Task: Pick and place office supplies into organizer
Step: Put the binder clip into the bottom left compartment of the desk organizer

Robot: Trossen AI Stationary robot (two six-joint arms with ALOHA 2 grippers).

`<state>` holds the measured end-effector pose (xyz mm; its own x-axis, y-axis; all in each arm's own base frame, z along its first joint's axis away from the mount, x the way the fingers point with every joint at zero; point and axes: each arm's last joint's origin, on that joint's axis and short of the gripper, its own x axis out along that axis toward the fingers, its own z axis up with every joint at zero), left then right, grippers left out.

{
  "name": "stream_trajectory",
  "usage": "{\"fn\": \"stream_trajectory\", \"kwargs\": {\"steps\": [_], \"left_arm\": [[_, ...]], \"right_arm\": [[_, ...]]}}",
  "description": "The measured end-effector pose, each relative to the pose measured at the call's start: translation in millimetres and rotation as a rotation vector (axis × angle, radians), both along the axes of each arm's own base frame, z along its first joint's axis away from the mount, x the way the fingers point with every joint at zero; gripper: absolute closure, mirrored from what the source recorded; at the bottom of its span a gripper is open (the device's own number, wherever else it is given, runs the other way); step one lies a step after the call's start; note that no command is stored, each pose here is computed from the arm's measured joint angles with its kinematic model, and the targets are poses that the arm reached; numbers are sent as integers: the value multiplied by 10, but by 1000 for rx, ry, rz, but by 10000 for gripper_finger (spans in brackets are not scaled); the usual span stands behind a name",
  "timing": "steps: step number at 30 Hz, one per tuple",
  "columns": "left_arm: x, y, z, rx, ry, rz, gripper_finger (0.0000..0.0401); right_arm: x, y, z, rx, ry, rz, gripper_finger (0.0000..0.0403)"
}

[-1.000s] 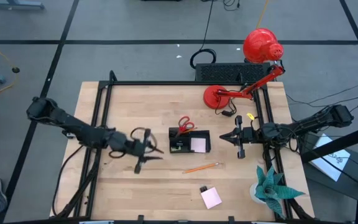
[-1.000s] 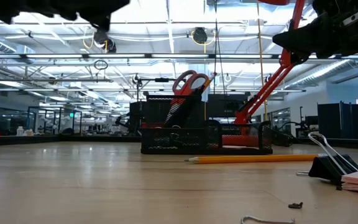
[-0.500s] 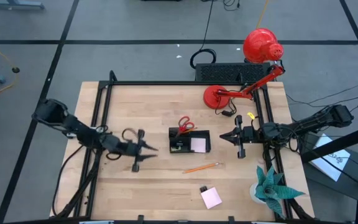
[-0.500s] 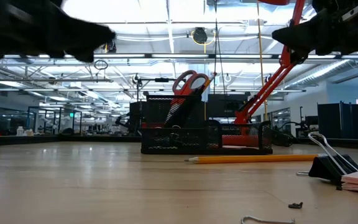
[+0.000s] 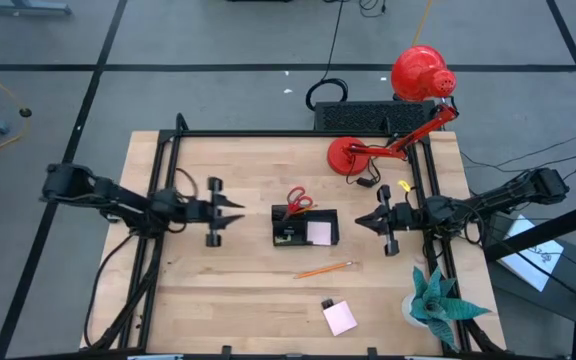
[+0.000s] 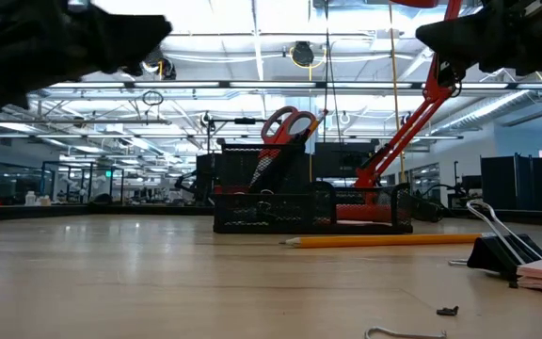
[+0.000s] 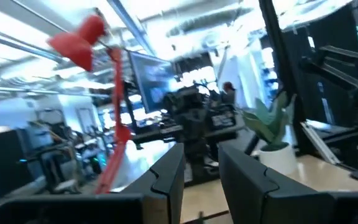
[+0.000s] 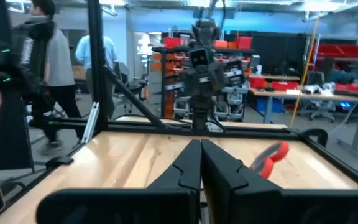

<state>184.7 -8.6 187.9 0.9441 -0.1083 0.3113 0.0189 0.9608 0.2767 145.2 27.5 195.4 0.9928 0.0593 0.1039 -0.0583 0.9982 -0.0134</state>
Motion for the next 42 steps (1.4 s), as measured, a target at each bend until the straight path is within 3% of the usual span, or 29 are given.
{"fn": "stream_trajectory", "kwargs": {"steps": [4, 6, 14, 18, 21, 26, 29, 34, 42], "left_arm": [[-317, 27, 1, -46, -69, 53, 295], [-341, 14, 58, -45, -47, 60, 295], [-348, -74, 352, 49, 204, 84, 317], [-410, -88, 296, 69, 239, 96, 361], [-431, -106, 142, 69, 254, 22, 392], [-532, -92, -61, 37, 158, 11, 386], [-523, -67, -20, 15, 131, 72, 379], [-512, -44, 7, 23, 97, 105, 386], [-455, -24, -160, 49, 255, 123, 391]], "right_arm": [[0, 1, -7, -26, 6, 1, 399], [1, 1, -11, -33, 10, 1, 399], [-17, -3, 61, -50, -62, -6, 399], [-31, -6, 120, -43, -123, -9, 399], [-40, -7, 155, -35, -160, -6, 399], [-46, 15, 168, -45, -178, 71, 399], [-46, 22, 167, -50, -178, 94, 399], [-20, 35, 87, -67, -100, 124, 399], [134, 136, -46, -73, 116, 236, 399]]}}
